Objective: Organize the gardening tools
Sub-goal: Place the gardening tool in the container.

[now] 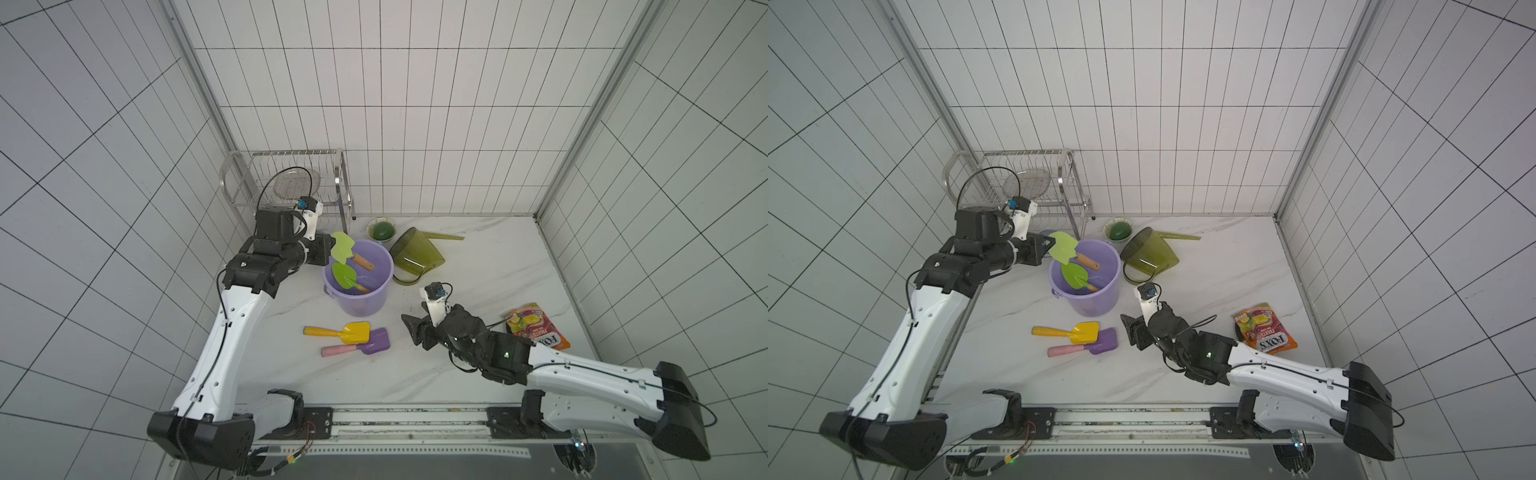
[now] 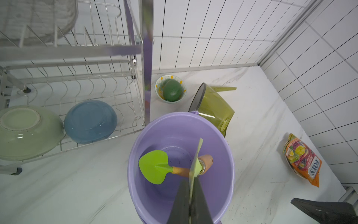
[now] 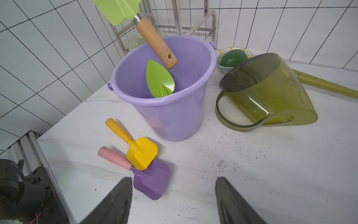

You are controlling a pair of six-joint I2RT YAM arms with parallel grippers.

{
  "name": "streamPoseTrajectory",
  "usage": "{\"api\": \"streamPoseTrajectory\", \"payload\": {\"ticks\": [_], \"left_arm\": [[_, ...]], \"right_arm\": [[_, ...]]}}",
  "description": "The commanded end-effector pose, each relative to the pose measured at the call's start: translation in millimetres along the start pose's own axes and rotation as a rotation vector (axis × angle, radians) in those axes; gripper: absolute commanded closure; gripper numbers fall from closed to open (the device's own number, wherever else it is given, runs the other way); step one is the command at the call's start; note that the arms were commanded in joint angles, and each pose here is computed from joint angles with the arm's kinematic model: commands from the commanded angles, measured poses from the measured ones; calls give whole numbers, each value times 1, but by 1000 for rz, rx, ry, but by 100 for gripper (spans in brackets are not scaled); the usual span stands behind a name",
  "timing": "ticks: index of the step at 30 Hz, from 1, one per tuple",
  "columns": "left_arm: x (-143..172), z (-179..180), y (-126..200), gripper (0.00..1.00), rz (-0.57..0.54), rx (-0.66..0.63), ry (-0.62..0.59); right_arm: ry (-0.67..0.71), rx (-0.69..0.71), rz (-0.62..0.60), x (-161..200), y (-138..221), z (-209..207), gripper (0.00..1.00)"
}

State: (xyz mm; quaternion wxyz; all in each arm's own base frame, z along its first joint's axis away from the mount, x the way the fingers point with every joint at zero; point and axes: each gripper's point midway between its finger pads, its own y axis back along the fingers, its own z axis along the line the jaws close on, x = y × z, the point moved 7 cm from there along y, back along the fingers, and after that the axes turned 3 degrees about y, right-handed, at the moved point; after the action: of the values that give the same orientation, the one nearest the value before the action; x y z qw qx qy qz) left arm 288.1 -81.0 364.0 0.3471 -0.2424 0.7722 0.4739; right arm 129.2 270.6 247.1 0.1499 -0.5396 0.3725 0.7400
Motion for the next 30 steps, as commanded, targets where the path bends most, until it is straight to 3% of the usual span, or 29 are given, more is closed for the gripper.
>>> {"api": "streamPoseTrajectory", "payload": {"ticks": [1, 16, 25, 30], "left_arm": [[5, 1, -22, 100, -4, -58, -33], [54, 21, -86, 100, 257, -91, -2], [65, 29, -99, 100, 303, -105, -4], [72, 32, -106, 83, 337, -111, 5]], "right_arm": [[-17, 46, 29, 11, -5, -7, 29], [-8, 80, 155, 31, -30, -8, 28], [-45, 59, 229, 49, -42, -3, 28], [-73, 28, 283, 60, -48, 1, 26]]}}
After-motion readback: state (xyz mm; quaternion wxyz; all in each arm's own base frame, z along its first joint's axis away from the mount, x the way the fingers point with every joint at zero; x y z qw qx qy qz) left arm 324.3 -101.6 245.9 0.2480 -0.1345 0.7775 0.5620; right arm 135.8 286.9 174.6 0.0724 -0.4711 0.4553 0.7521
